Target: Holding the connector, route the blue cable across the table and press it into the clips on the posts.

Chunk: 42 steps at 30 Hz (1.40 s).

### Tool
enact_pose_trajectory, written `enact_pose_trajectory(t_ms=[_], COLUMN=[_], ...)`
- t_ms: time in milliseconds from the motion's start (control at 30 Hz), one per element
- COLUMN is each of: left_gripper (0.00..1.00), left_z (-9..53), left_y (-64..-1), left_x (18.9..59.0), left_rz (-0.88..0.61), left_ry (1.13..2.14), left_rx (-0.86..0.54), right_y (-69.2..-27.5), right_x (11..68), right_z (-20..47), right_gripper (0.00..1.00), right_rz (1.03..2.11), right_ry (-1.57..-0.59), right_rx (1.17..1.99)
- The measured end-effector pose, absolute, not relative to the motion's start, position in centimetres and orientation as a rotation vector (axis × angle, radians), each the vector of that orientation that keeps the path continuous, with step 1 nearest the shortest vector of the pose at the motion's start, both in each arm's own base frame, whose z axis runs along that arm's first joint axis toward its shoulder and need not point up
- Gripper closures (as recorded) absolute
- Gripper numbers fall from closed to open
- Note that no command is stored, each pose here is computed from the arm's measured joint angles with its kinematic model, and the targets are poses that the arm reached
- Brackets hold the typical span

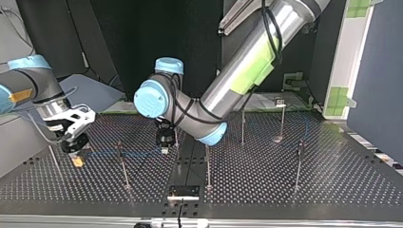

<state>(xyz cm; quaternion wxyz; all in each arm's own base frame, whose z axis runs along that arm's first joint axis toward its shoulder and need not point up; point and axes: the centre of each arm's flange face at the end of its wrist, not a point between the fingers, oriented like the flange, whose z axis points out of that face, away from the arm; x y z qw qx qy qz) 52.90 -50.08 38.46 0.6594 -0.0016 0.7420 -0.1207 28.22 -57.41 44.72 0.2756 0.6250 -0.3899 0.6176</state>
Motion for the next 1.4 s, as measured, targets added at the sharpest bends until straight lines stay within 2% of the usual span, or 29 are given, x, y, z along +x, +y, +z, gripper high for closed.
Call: enact_pose_trajectory(t_ms=[67, 233, 433, 900, 1400], left_gripper=[0.00, 0.00, 0.00, 0.00, 0.00], left_z=[39.0, 38.7, 36.8, 35.7, 38.3], left_y=[-50.3, -50.9, -51.4, -52.2, -52.7], left_x=[52.2, 50.8, 48.4, 38.7, 31.0], left_rz=[-0.292, -0.328, -0.311, -0.252, -0.311], left_ry=[1.667, 1.654, 1.708, 1.832, 1.745], left_rx=[0.002, 0.000, -0.001, 0.015, 0.018], right_y=[-57.4, -56.9, -56.3, -56.2, -56.2], right_x=[28.3, 29.2, 30.5, 30.9, 31.0], right_z=[44.7, 44.6, 44.5, 44.4, 44.2], right_gripper=[1.00, 1.00, 1.00, 1.00, 1.00], right_rz=[1.661, 1.670, 1.687, 1.702, 1.705], right_ry=[-1.046, -1.032, -1.014, -1.008, -1.018], right_rx=[1.682, 1.697, 1.718, 1.734, 1.733])
